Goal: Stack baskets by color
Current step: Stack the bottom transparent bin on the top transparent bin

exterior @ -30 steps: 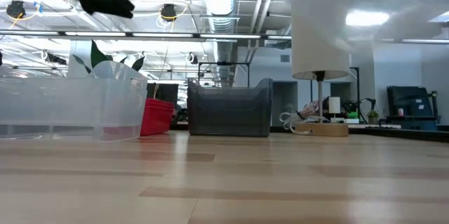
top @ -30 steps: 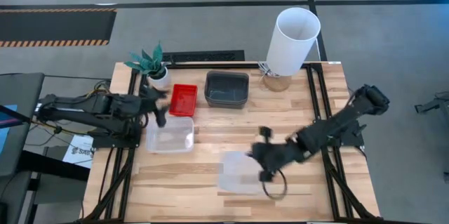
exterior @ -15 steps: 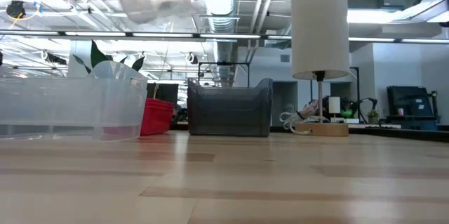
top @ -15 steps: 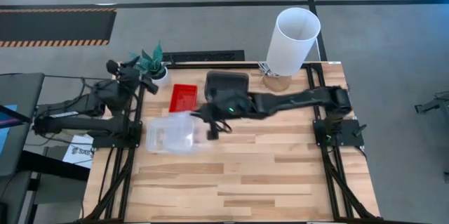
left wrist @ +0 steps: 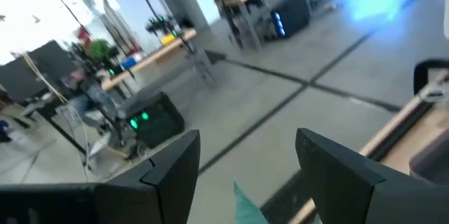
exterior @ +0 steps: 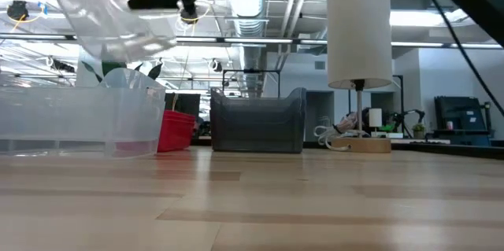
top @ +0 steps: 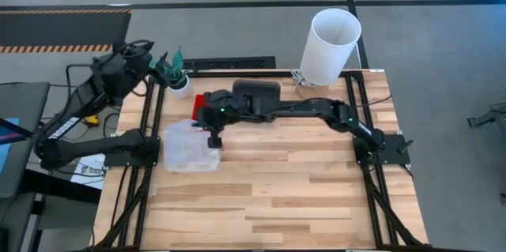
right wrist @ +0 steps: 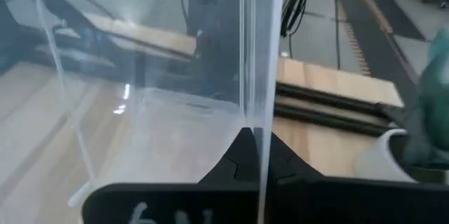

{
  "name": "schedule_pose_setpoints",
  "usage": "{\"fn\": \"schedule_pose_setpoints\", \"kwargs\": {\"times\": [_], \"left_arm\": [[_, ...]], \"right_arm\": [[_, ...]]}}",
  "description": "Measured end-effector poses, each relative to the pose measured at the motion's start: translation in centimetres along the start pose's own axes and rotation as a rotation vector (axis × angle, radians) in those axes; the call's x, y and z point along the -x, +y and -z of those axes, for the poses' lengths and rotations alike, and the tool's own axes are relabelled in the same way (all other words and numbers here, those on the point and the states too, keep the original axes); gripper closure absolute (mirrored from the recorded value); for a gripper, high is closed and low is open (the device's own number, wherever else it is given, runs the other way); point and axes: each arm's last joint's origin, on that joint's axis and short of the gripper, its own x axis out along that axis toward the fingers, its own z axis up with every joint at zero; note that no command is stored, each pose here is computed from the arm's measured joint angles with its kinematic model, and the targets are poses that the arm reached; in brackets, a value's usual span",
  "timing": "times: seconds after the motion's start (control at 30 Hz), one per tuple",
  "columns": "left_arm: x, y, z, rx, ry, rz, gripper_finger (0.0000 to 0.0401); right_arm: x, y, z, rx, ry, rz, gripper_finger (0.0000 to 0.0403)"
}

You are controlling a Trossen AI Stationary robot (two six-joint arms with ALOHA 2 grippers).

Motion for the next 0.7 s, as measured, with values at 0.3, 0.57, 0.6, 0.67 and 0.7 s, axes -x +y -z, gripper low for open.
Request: {"fn": "schedule_pose_setpoints", "kwargs": {"times": [0.3,0.57,0.6,0.67,0.7], "left_arm": [[-2.2,-0.3,0.5,-0.013,0.075,0.100,0.0177],[-2.7,-0.1,0.6,-0.006,0.088,0.102,0.0177],[-2.7,-0.1,0.6,-0.005,0.088,0.105,0.0177],[-2.8,0.0,0.6,-0.002,0.087,0.109,0.0177],[-2.8,0.0,0.7,0.001,0.088,0.109,0.0177]], "right_arm": [[-2.5,-0.8,2.2,-0.069,0.097,-0.051,0.0403],[-2.4,-2.0,3.0,-0.119,0.133,-0.057,0.0397],[-2.4,-2.0,3.1,-0.119,0.135,-0.057,0.0395],[-2.4,-2.0,3.1,-0.119,0.138,-0.058,0.0392],[-2.4,-2.0,3.1,-0.119,0.138,-0.058,0.0390]]}}
